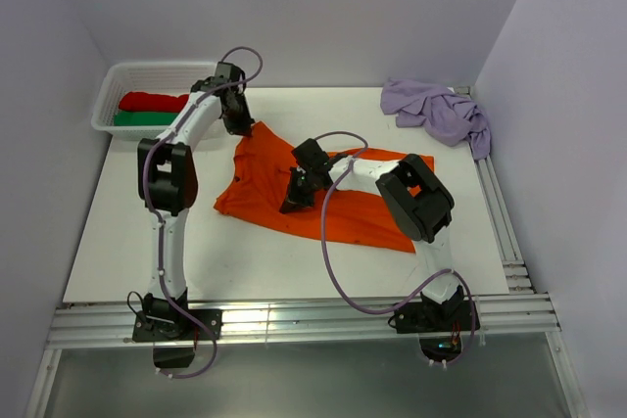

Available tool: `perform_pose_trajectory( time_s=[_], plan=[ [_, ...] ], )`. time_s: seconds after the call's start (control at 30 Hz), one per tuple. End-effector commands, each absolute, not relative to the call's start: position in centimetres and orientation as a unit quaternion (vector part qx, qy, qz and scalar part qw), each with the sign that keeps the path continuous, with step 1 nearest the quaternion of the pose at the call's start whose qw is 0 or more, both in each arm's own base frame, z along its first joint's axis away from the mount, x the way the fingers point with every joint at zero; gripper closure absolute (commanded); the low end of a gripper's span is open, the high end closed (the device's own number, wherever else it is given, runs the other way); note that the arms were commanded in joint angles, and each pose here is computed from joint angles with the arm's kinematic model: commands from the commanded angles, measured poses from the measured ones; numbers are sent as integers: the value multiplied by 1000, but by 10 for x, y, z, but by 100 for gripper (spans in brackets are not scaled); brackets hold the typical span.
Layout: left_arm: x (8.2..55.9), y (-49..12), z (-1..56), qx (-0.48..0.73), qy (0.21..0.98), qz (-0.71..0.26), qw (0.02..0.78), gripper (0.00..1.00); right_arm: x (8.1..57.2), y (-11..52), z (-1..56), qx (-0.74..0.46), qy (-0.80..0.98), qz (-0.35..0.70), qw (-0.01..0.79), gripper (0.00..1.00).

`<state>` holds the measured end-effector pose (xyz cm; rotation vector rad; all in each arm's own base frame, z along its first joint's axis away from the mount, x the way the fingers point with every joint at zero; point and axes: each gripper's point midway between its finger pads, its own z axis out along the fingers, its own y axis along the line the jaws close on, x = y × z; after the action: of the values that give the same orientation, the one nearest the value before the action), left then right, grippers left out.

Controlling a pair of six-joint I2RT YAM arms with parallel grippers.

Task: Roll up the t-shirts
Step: Fold the tshirt

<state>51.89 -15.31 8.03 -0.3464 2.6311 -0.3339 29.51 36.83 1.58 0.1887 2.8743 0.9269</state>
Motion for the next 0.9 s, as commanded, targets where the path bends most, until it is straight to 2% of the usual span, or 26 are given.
perform_pose_trajectory(
  time_s=[0.0,0.27,0.4,0.63,0.73,0.87],
  plan=[
    [526,-145,89,-154,952,-139,226,100,278,356,-12,59,963,261,26,100],
    [524,-138,76,-186,946,-178,197,99,276,363,-13,46,965,259,21,100],
    [526,-144,82,-190,939,-210,194,93,274,366,-14,42,965,259,18,100],
    [527,-153,83,-226,919,-279,161,90,273,368,-14,40,965,260,16,100],
    [529,-153,83,-235,915,-288,157,85,272,368,-14,40,965,260,16,100],
    [527,-158,82,-231,912,-306,150,89,273,368,-13,40,965,260,17,100]
  ],
)
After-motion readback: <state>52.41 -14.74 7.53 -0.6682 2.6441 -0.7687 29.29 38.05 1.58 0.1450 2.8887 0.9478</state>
